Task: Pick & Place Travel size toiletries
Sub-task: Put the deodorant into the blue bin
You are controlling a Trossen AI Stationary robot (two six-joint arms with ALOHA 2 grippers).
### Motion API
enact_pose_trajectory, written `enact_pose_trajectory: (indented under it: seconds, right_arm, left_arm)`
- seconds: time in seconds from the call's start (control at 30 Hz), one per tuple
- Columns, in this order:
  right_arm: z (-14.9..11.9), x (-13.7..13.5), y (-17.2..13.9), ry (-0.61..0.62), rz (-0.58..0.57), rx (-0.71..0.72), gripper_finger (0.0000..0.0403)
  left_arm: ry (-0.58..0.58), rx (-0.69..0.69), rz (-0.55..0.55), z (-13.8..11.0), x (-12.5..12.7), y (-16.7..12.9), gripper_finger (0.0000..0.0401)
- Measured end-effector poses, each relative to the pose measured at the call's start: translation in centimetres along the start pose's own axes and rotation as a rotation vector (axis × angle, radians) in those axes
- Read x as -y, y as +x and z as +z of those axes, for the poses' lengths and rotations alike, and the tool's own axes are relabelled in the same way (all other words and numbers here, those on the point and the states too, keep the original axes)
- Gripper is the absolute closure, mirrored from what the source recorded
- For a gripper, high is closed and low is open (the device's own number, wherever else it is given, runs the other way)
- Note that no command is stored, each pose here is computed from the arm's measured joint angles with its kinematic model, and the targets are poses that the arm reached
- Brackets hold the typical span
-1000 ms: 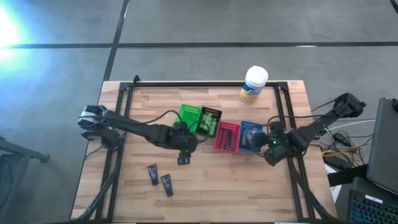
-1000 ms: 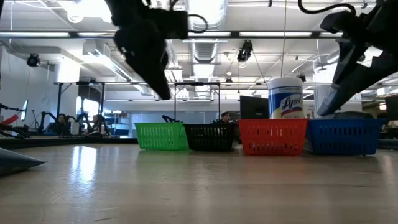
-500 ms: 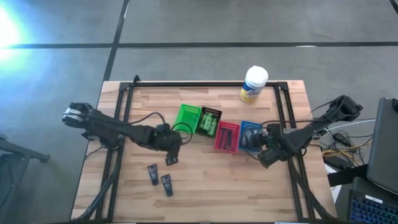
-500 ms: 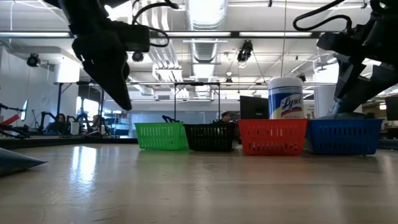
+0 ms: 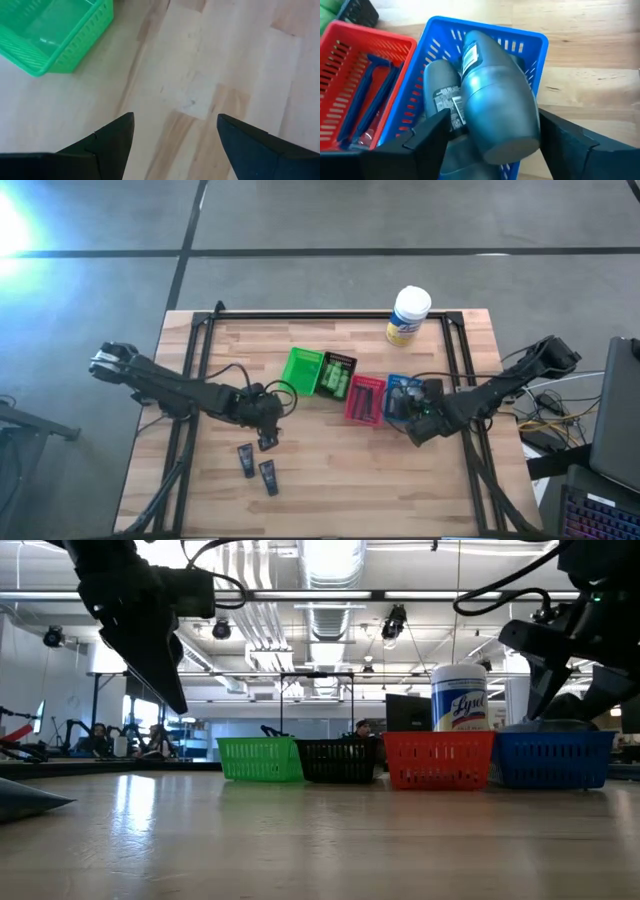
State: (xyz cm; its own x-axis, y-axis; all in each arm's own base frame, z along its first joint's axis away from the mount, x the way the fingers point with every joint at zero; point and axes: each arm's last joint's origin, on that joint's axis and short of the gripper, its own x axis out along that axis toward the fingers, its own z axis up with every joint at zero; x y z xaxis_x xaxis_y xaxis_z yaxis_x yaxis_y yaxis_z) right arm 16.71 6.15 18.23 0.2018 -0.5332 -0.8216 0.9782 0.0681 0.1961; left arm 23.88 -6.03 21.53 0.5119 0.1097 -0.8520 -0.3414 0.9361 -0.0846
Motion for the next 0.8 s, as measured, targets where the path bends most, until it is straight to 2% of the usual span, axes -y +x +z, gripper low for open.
enact_pose_trajectory:
  seconds: [0.2,0.4,0.57,0.67,0.8]
  right_arm:
    - [-0.1,-0.3,-0.3,-0.005,0.015,-0.037,0.0090]
    - [-0.1,-0.4,-0.5,-0.082,-0.004,-0.088,0.0050]
    - [-0.1,-0.5,-0.6,-0.119,0.002,-0.091,0.0035]
    - [-0.1,-0.4,-0.6,-0.133,-0.003,-0.089,0.0035]
    - [0.0,-0.4,-0.7,-0.138,-0.004,-0.092,0.0035]
  left_arm:
    - [-0.002,-0.004,-0.013,-0.3,0.5,-0.1,0.0112]
    - [-0.021,-0.021,-0.039,-0.5,0.8,-0.2,0.0112]
    - [-0.037,-0.041,-0.070,-0.7,1.1,-0.3,0.0112]
    - [-0.030,-0.097,-0.146,-1.1,1.5,-0.4,0.0112]
    - [-0.011,-0.222,-0.310,-1.7,2.3,-0.7,0.0112]
